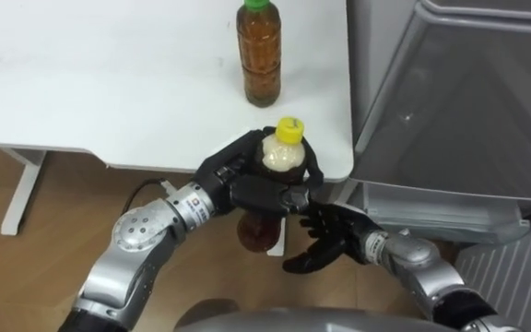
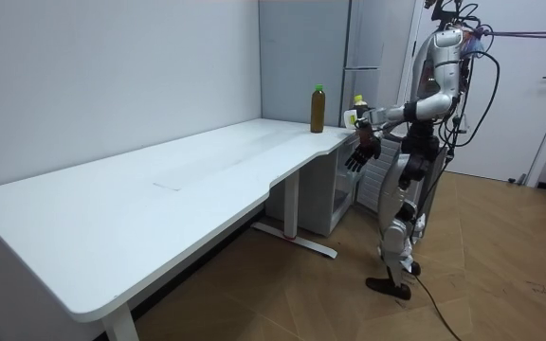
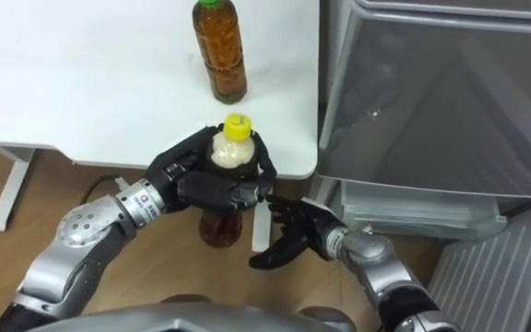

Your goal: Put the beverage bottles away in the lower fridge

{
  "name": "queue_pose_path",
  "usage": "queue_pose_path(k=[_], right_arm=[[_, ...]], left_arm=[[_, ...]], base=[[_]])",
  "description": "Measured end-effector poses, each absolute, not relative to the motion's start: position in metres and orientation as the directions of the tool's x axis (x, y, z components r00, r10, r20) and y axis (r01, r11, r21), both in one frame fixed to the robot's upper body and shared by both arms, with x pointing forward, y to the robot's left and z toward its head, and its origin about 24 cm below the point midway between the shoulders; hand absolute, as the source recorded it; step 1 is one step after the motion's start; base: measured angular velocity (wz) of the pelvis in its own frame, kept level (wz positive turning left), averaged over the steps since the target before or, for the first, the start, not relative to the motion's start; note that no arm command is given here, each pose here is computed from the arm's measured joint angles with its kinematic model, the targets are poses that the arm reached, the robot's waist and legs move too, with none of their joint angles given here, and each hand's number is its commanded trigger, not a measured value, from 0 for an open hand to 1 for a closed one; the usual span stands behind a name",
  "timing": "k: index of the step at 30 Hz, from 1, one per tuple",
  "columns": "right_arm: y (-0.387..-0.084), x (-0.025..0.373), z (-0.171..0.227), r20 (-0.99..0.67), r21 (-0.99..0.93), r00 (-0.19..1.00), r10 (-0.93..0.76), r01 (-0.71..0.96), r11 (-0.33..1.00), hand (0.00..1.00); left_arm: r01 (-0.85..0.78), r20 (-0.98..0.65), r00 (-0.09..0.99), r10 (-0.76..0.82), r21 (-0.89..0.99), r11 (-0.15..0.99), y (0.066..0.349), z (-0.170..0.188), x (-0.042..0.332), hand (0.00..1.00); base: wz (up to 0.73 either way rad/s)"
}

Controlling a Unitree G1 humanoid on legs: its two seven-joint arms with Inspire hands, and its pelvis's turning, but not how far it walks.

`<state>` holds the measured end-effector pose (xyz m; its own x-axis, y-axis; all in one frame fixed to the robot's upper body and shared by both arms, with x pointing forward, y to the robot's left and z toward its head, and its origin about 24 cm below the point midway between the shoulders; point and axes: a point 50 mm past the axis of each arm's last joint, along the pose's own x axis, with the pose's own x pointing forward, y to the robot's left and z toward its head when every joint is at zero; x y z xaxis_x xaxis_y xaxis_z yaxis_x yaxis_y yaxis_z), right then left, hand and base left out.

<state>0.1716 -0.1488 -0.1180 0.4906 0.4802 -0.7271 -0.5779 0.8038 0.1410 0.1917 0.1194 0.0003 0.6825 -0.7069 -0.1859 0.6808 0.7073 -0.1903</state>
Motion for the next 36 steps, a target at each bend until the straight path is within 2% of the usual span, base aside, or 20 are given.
queue_pose_path(k=[15, 22, 29, 36], right_arm=[[-0.133, 0.182, -0.101, -0.638, 0.198, 0.466, 0.613, -0.670, 0.715, 0.00], [-0.127, 0.169, -0.102, -0.600, 0.306, 0.412, 0.686, -0.674, 0.673, 0.00], [-0.108, 0.160, -0.100, -0.501, 0.466, 0.321, 0.804, -0.683, 0.563, 0.00], [-0.108, 0.158, -0.099, -0.458, 0.551, 0.322, 0.829, -0.629, 0.549, 0.00]], left_arm=[[0.673, -0.200, 0.682, -0.703, -0.203, 0.711, 0.120, -0.004, 0.188, 1.00], [0.672, -0.196, 0.684, -0.703, -0.206, 0.711, 0.120, -0.003, 0.188, 1.00], [0.666, -0.169, 0.693, -0.701, -0.222, 0.712, 0.115, -0.001, 0.190, 1.00], [0.678, -0.158, 0.686, -0.710, -0.216, 0.703, 0.113, 0.001, 0.193, 1.00]], base=[[0.00], [0.00], [-0.02], [0.00]])
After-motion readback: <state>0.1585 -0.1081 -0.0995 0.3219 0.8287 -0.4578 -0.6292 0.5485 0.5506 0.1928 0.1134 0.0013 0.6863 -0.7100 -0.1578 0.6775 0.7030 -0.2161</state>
